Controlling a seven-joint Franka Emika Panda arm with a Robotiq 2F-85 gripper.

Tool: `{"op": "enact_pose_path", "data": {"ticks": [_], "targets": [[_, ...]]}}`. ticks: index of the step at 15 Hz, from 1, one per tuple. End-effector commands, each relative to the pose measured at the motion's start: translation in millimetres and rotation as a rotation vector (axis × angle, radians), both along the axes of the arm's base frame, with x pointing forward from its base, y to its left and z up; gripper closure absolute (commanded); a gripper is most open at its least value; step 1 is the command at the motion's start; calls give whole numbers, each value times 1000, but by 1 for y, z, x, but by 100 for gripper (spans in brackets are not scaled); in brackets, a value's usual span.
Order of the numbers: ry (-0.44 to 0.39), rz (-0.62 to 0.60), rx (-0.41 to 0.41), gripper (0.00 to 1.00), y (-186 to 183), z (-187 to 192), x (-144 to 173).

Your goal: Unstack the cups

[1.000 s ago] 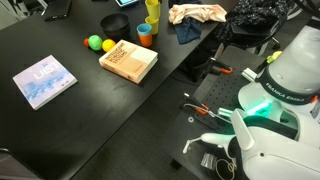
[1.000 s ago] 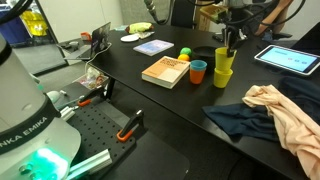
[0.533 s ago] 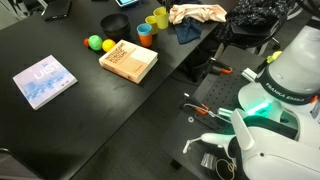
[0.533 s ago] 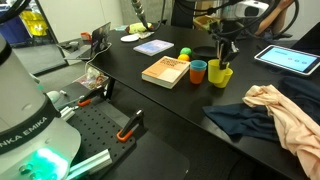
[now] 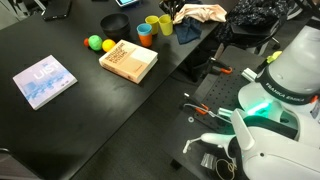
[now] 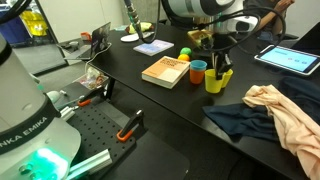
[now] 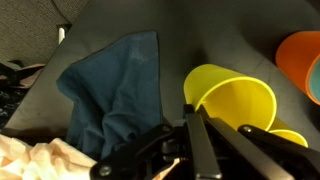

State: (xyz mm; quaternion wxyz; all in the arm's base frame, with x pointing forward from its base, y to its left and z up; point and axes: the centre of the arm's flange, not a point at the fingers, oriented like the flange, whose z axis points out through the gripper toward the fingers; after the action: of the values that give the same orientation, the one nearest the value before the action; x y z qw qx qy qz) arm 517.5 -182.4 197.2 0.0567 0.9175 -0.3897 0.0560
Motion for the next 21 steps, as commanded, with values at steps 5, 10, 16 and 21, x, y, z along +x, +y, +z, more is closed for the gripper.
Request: {"op": "enact_pose_path", "data": {"ticks": [5,10,16,21], "targets": [[-31,-45,-46,63,9,-19,-10],[-35,-54,-73,25,8,-1,0],[-100,10,-48,0,32,27,39],[-100,43,40,0,64,24,71]]}}
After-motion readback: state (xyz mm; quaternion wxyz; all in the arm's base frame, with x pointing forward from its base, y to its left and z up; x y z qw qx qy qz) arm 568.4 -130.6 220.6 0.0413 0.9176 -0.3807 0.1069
